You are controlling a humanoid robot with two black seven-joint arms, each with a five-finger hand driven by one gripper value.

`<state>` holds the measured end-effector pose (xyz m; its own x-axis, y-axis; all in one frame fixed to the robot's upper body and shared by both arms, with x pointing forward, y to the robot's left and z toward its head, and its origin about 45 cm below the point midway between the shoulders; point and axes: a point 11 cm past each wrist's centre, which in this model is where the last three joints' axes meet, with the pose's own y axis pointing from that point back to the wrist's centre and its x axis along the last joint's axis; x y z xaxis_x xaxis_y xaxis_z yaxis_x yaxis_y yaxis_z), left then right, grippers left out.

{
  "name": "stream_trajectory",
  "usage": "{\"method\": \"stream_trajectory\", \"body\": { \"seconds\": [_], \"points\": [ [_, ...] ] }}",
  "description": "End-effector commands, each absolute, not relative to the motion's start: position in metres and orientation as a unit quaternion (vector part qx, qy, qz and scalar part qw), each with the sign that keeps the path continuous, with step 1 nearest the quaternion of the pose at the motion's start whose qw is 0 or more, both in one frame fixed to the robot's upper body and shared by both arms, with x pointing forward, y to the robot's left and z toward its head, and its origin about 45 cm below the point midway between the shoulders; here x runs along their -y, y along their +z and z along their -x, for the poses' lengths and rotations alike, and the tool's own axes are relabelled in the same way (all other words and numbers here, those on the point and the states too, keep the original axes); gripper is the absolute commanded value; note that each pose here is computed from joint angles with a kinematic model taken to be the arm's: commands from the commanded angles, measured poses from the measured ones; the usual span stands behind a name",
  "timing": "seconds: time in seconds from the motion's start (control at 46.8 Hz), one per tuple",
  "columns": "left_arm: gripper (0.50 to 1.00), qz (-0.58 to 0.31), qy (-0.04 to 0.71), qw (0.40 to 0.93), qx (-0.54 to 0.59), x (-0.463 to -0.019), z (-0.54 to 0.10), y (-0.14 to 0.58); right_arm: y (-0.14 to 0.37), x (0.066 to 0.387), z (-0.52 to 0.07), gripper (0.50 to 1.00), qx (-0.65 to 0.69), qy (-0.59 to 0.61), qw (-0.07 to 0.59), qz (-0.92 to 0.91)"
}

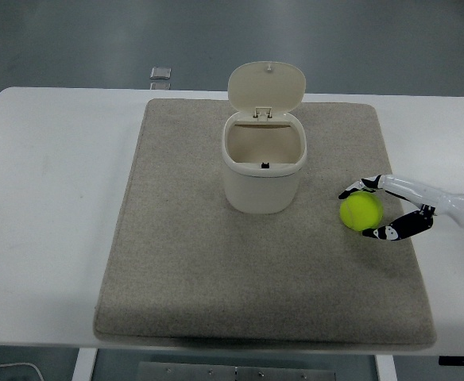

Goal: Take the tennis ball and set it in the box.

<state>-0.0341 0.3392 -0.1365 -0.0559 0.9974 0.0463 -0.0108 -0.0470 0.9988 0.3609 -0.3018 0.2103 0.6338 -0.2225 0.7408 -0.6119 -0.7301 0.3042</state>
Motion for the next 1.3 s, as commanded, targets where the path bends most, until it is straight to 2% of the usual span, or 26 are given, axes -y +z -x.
{"method": "stream_trajectory", "body": {
  "seconds": [0.0,0.107,0.128,0.278,0.491,0.684,0.962,1.282],
  "points": [
    [0.992,-0.494,0.528,0.477,-0.499,-0.339,0.034,-0.136,0.213,0.304,-0.362,0.586,0.244,0.354,0.275,-0.86],
    [0.992,-0.494,0.528,0.477,-0.499,-0.339,0.034,-0.136,0.217,0.304,-0.363,0.503,0.244,0.355,0.269,-0.861],
    [0.992,-0.494,0.528,0.477,-0.499,-0.339,0.034,-0.136,0.22,0.302,-0.364,0.5,0.244,0.358,0.266,-0.861],
    [0.992,-0.494,0.528,0.477,-0.499,-0.339,0.034,-0.136,0.25,0.311,-0.375,0.5,0.257,0.379,0.261,-0.85],
    [0.992,-0.494,0.528,0.477,-0.499,-0.339,0.034,-0.136,0.286,0.301,-0.389,0.5,0.252,0.387,0.234,-0.855],
    [0.992,-0.494,0.528,0.477,-0.499,-0.339,0.034,-0.136,0.317,0.28,-0.393,0.5,0.245,0.4,0.189,-0.863],
    [0.992,-0.494,0.528,0.477,-0.499,-0.339,0.034,-0.136,0.342,0.231,-0.399,0.5,0.225,0.397,0.109,-0.883],
    [0.992,-0.494,0.528,0.477,-0.499,-0.339,0.034,-0.136,0.334,0.177,-0.395,0.5,0.2,0.377,0.065,-0.902]
  ]
}}
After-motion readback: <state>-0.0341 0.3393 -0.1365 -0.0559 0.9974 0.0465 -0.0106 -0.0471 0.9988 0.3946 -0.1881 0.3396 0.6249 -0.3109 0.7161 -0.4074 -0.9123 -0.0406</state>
